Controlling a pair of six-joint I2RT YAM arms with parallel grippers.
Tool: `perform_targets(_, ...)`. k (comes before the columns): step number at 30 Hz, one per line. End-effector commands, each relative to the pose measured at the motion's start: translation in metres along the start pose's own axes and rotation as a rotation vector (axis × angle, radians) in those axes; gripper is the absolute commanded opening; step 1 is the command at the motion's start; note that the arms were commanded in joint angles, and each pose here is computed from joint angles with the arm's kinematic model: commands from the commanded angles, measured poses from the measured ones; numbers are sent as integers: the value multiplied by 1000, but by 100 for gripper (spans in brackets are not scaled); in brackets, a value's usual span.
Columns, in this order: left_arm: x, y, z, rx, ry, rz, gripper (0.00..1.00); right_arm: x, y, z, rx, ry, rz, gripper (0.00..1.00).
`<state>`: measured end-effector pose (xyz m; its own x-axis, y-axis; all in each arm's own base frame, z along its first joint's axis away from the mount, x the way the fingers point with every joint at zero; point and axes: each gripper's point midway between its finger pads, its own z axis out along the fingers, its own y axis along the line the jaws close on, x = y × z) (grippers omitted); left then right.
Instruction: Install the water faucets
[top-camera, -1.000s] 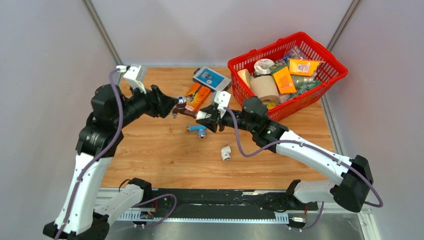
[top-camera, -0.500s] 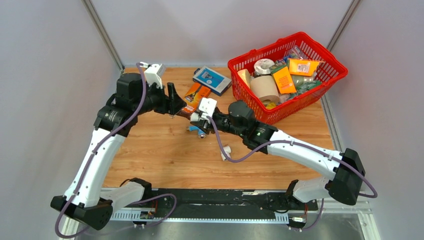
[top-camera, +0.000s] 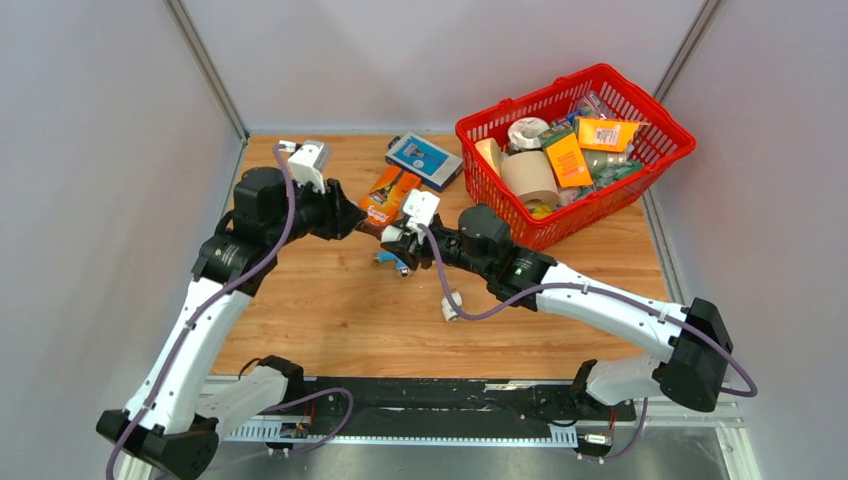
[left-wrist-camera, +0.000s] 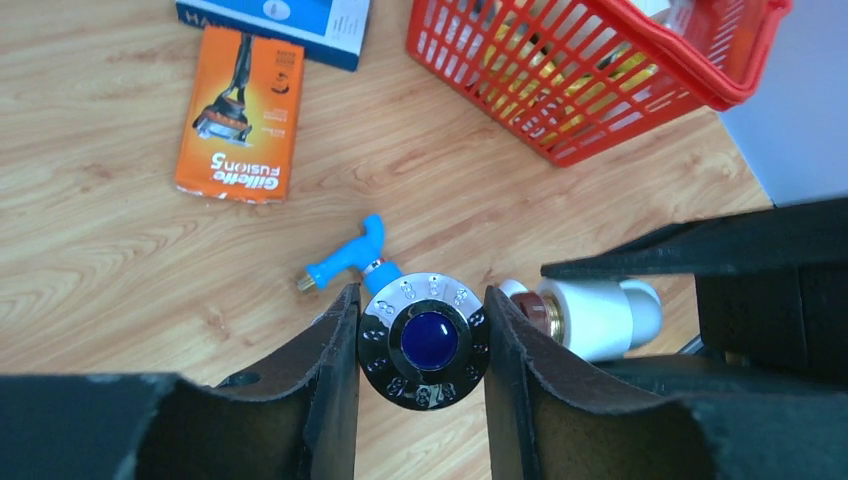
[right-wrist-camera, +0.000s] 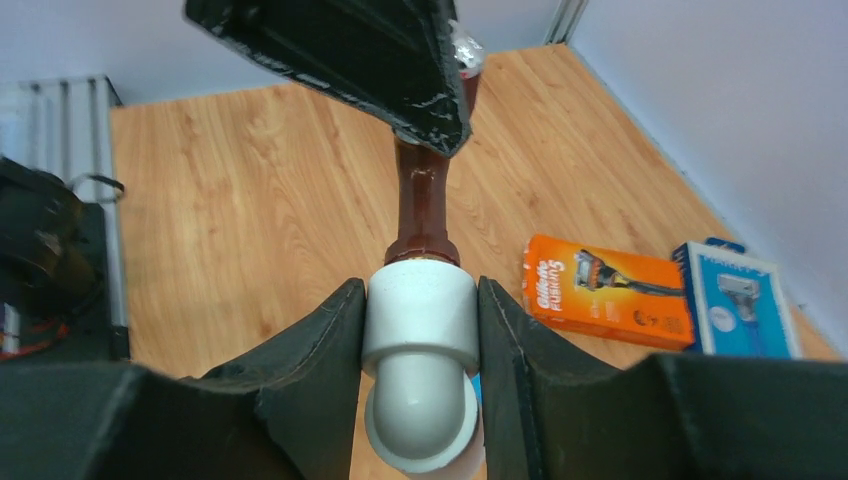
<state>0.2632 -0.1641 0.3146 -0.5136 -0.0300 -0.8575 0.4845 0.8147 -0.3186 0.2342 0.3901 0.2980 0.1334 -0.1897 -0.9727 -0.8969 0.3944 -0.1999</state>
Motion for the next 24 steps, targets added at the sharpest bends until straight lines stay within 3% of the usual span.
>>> perform_targets(1,-31,-26,-21,109,-239,43,0,-60,-23,-21,91,-239,247,0)
perform_targets(5,-50,-45,-56,208,-529,27,0,-70,-41,-39,112,-366,519,0)
perform_targets(6,-37,-40,-50,210,-539,17,0,-66,-45,-43,116,-385,601,0)
perform_targets(7,-54,-51,-69,255,-659,43,0,-69,-47,-47,109,-414,682,0)
perform_targets(9,-50,-52,-75,276,-737,67,0,-65,-55,-52,118,-437,826,0)
perform_targets(13,-36,-58,-79,313,-830,186,0,-56,-51,-46,73,-420,1033,0)
perform_targets(17,-24,-51,-74,295,-857,183,0,-48,-48,-36,61,-372,1017,0)
perform_targets(19,-22,-47,-70,275,-828,157,14,-44,-50,-34,76,-366,983,0)
perform_targets(20,-19,-46,-66,266,-790,137,27,-42,-50,-34,78,-361,950,0)
perform_targets(21,-20,-43,-65,248,-775,113,34,-42,-51,-32,76,-354,917,0)
perform_targets(22,-20,-41,-64,238,-747,67,48,-43,-52,-32,75,-357,873,0)
perform_targets(24,-21,-36,-63,210,-706,-53,63,-43,-51,-32,63,-353,775,0)
